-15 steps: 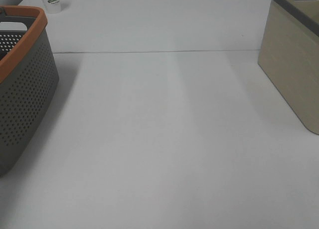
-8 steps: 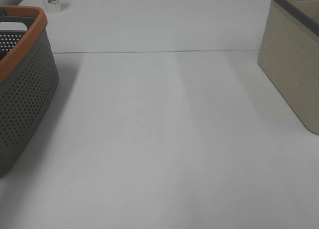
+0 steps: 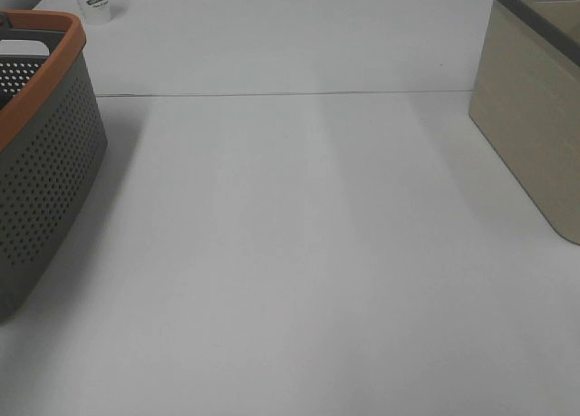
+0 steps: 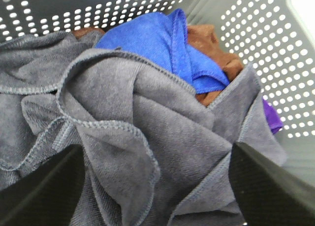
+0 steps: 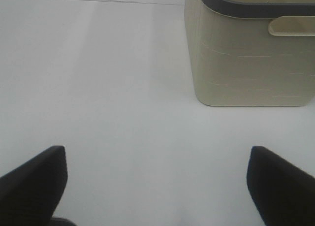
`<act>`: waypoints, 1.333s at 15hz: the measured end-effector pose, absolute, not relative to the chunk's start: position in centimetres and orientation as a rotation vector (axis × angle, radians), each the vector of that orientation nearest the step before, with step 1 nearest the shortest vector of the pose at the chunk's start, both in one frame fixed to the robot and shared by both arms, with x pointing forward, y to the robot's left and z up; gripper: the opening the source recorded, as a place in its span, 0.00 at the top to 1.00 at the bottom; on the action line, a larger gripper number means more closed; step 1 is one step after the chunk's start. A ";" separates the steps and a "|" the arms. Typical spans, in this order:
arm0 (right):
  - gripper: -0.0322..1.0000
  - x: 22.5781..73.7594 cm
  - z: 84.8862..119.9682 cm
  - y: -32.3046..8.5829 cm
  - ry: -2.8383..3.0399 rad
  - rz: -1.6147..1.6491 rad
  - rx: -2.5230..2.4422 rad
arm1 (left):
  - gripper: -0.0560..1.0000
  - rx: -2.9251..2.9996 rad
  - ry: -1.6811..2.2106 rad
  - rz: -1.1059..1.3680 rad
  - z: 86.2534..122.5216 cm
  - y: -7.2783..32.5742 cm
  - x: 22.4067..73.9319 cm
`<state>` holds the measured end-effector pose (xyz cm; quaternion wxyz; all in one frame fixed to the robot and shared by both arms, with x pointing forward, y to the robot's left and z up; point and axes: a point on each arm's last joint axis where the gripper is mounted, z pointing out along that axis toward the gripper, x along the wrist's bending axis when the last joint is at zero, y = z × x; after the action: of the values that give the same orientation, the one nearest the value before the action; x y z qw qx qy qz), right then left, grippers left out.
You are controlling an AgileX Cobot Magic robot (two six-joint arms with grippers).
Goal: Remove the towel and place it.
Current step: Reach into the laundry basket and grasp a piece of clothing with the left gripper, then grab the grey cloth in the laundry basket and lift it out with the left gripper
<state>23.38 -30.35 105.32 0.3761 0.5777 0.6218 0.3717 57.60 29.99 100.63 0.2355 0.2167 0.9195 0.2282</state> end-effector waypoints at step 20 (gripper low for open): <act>0.05 23.4 105.3 -30.4 1.591 0.951 1.478 | 0.91 0.563 2.618 0.659 97.8 30.2 58.3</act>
<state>23.38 -30.35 105.32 0.3761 0.5777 0.6218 0.3717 58.27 30.22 97.81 0.1910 0.2006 0.9318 0.2344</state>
